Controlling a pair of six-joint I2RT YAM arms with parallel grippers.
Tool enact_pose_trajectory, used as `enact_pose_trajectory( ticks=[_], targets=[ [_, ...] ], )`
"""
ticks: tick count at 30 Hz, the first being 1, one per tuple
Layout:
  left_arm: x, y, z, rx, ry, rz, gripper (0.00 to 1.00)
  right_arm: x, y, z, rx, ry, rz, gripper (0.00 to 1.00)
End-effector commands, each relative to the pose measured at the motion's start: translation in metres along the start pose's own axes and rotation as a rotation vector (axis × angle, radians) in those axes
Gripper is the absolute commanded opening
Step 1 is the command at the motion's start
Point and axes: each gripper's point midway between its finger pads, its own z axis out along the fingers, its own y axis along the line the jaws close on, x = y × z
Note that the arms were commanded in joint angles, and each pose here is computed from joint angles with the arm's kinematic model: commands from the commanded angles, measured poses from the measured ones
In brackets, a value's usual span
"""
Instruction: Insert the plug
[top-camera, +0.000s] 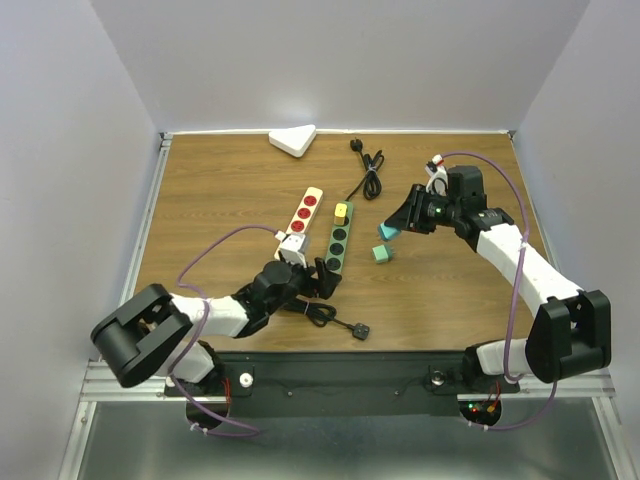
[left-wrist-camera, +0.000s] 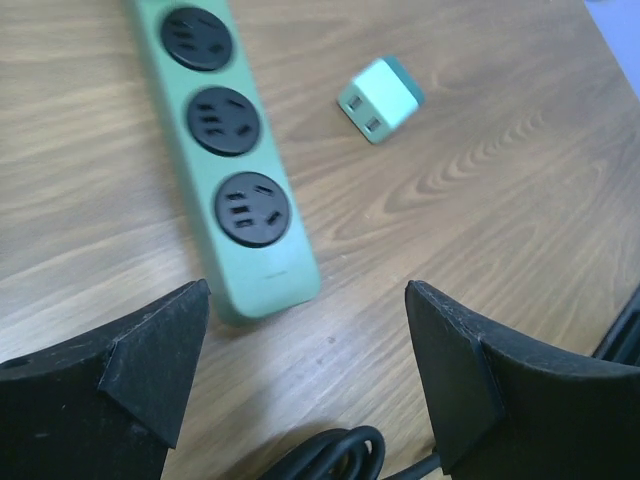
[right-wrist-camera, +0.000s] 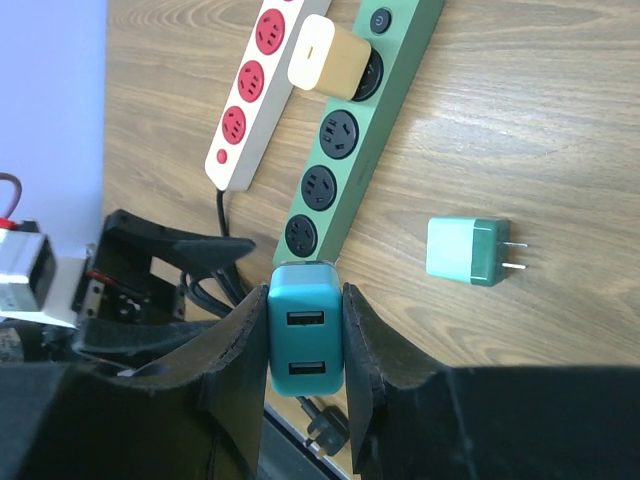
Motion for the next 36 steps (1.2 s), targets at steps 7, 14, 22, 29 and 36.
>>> enact_pose_trajectory(
  ticks=[7, 14, 22, 29, 36],
  targets=[
    [-0.004, 0.001, 0.007, -0.017, -0.003, -0.018, 0.91, -0.013, 0.014, -0.006, -0.028, -0.038, -0.045, 0.00],
    [0.012, -0.013, 0.022, 0.054, 0.077, -0.027, 0.91, -0.014, 0.017, -0.010, -0.030, -0.051, -0.054, 0.00],
    [0.028, -0.089, 0.041, 0.271, 0.129, -0.061, 0.91, -0.021, 0.003, -0.004, 0.051, -0.061, -0.050, 0.00],
    [0.040, -0.112, 0.038, 0.330, 0.153, -0.076, 0.91, -0.020, -0.006, 0.014, 0.133, -0.042, -0.084, 0.00],
    [-0.033, -0.048, 0.010, 0.098, -0.008, -0.058, 0.91, -0.014, 0.004, 0.055, 0.155, 0.027, -0.239, 0.00]
  ],
)
